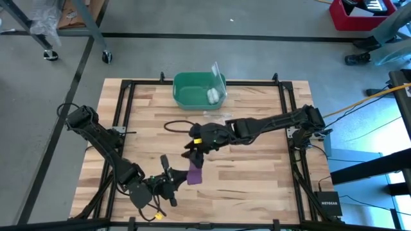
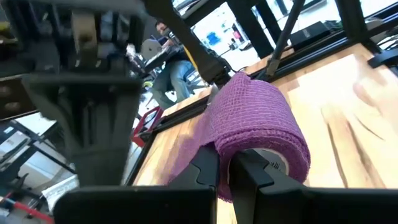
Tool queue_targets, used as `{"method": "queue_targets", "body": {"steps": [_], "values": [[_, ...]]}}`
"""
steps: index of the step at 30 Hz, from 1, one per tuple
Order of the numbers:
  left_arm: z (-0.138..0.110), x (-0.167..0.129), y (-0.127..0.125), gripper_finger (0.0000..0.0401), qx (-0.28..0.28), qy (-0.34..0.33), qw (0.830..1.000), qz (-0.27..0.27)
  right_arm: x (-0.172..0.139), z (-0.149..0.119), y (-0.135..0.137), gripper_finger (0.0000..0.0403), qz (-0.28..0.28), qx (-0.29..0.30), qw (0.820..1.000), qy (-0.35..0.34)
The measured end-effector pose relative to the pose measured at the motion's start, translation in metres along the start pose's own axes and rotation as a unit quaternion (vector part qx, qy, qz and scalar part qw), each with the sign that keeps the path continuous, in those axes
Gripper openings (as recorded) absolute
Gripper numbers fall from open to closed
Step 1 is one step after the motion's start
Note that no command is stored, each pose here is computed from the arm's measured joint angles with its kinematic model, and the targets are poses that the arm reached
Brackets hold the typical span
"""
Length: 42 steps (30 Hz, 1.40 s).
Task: Roll bandage
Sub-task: Roll the violet bandage
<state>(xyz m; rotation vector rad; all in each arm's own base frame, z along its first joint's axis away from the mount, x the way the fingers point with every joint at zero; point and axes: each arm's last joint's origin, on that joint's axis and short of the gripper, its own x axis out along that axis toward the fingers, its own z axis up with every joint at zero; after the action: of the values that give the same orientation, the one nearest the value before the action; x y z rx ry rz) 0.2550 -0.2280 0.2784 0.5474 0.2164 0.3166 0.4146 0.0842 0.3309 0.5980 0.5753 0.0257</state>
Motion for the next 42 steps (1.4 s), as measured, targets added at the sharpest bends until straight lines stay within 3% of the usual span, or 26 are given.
{"method": "queue_targets", "body": {"steps": [7, 12, 14, 18, 22, 25, 29, 35, 42], "values": [[0.001, -0.003, -0.001, 0.0008, -0.009, -0.002, 1.0, -0.002, -0.004, -0.002, 0.0, 0.0202, 0.0, -0.002, 1.0, 0.02], [0.003, -0.009, -0.002, 0.0008, -0.033, -0.009, 0.999, -0.007, -0.046, 0.008, 0.01, 0.0202, 0.012, -0.083, 0.996, 0.009], [0.005, -0.011, 0.001, 0.0008, -0.057, -0.013, 0.998, -0.009, -0.066, 0.006, 0.014, 0.0202, -0.008, -0.127, 0.992, 0.018], [0.012, -0.015, 0.009, 0.0008, -0.109, -0.02, 0.994, -0.008, -0.082, -0.019, 0.029, 0.0202, -0.059, -0.243, 0.967, 0.055], [0.017, -0.018, 0.02, 0.0008, -0.151, -0.025, 0.988, -0.006, -0.079, -0.051, 0.054, 0.0202, -0.023, -0.334, 0.941, 0.055], [0.02, -0.019, 0.027, 0.0008, -0.181, -0.029, 0.983, -0.003, -0.065, -0.081, 0.05, 0.0202, -0.017, -0.371, 0.928, 0.039], [0.024, -0.018, 0.029, 0.0008, -0.189, -0.038, 0.981, 0.0, -0.051, -0.105, 0.02, 0.0202, -0.021, -0.359, 0.932, -0.039], [0.023, -0.01, 0.034, 0.0008, -0.188, -0.035, 0.982, 0.013, -0.036, -0.114, -0.01, 0.0202, 0.054, -0.3, 0.927, -0.218], [0.02, 0.005, 0.041, 0.0008, -0.191, -0.026, 0.981, 0.036, -0.023, -0.113, -0.008, 0.0202, 0.091, -0.311, 0.916, -0.238]]}}
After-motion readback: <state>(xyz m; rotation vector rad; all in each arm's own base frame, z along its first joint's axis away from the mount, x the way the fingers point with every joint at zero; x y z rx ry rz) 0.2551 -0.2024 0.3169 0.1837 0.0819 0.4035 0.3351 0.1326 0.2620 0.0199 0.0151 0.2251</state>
